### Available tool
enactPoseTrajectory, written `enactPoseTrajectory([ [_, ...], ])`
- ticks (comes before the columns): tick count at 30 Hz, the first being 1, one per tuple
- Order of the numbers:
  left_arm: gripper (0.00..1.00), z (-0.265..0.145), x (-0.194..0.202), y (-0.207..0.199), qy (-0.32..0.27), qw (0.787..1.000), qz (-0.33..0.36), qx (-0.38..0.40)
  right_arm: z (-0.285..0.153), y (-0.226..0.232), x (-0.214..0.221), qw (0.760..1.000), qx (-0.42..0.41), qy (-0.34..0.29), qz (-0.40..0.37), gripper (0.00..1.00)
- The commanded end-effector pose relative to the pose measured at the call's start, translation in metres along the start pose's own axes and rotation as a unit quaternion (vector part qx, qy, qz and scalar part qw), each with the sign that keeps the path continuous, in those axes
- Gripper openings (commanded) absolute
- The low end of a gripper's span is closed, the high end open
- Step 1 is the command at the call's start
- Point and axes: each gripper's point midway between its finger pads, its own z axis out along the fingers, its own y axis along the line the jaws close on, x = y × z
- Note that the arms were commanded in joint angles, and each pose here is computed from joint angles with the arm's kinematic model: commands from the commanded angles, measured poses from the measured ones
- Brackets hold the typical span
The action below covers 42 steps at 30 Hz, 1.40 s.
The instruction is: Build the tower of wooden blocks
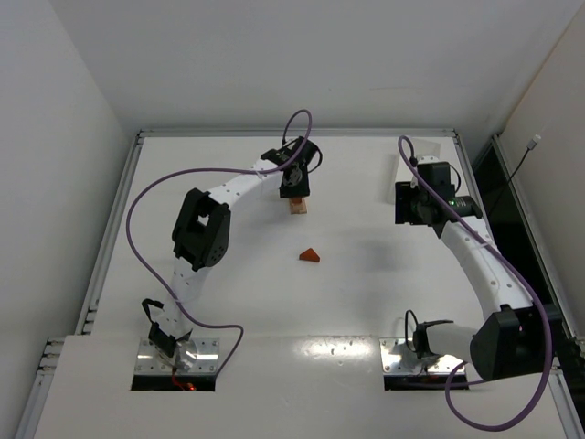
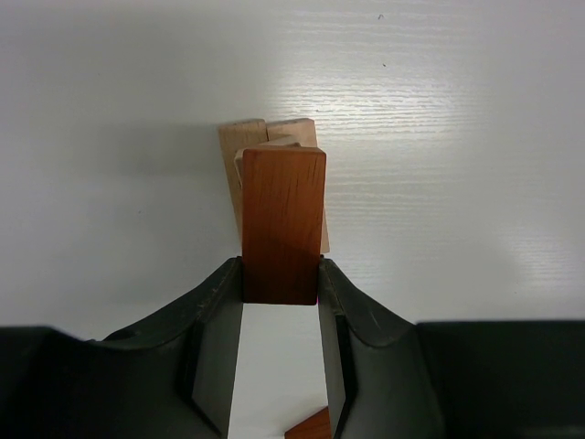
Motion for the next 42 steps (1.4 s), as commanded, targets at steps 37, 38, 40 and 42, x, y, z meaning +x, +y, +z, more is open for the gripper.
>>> enactPoseTrajectory([
  [37,0.74,-0.011,0.007,-0.005,0.009,1.0,0.018,0.024,-0.003,0.001,-0.024,0.999,-0.004,-0.039,0.01,0.54],
  [38,0.74,-0.011,0.007,-0.004,0.009,0.999,0.025,0.024,-0.003,0.001,-0.024,0.999,-0.004,-0.039,0.01,0.54],
  [40,0.74,-0.028,-0.005,-0.015,-0.01,0.998,0.036,0.041,-0.002,0.0,-0.018,0.999,-0.004,-0.037,0.004,0.54],
  [42,0.76,-0.049,-0.019,-0.027,-0.044,0.996,0.048,0.056,0.0,-0.001,-0.017,0.999,0.001,-0.038,0.005,0.54],
])
